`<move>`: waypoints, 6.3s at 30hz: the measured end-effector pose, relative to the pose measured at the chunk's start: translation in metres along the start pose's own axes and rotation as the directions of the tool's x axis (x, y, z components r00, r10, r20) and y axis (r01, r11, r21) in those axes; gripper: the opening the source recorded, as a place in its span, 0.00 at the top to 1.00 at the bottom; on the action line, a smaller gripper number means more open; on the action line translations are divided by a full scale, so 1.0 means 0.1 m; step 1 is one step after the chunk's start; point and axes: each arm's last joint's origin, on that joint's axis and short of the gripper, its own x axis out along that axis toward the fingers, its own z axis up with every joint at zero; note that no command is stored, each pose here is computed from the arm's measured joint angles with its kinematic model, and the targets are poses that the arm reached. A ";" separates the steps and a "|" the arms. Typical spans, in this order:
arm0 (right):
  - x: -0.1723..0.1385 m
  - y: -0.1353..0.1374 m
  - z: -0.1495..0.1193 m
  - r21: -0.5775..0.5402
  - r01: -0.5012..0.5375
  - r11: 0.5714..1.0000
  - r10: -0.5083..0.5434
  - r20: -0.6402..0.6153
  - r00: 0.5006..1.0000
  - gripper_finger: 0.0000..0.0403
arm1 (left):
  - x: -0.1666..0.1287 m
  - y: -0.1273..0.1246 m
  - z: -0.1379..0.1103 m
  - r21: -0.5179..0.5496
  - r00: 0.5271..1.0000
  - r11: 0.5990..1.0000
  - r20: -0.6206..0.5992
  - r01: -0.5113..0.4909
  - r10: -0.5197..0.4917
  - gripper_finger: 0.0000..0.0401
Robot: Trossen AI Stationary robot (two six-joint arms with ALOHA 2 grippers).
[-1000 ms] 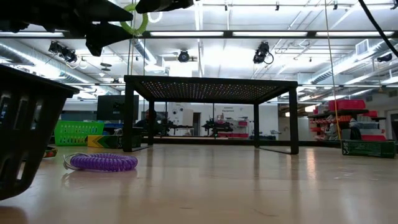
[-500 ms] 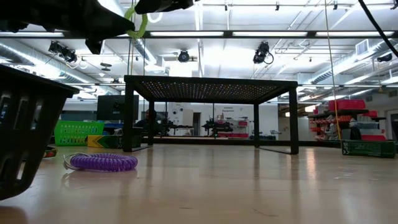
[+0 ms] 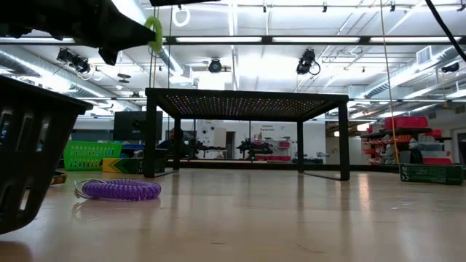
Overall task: Pick & Place Office Desk Supplies
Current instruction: Put the green spring keychain into the green bin, then put the yellow crayon box into the black bin
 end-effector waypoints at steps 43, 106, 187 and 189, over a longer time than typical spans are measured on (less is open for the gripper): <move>-1.49 0.07 0.29 -0.071 -0.325 0.943 0.309 -0.174 0.935 0.49 | -0.48 0.97 -0.41 -0.098 0.653 0.682 -0.413 -0.725 0.635 0.96; -1.71 0.35 -0.64 0.629 -0.318 0.709 0.703 -0.601 0.379 0.49 | 0.05 0.56 0.21 0.033 0.980 0.988 -0.132 0.152 -0.147 0.35; -0.98 0.48 -1.13 0.431 -0.282 0.857 0.513 -0.769 0.382 1.00 | 0.04 0.54 0.19 0.105 0.976 0.979 -0.147 0.175 -0.159 0.35; -1.02 0.50 -1.09 0.440 -0.285 0.852 0.523 -0.754 0.399 1.00 | 0.04 0.54 0.19 0.105 0.976 0.979 -0.147 0.175 -0.159 0.35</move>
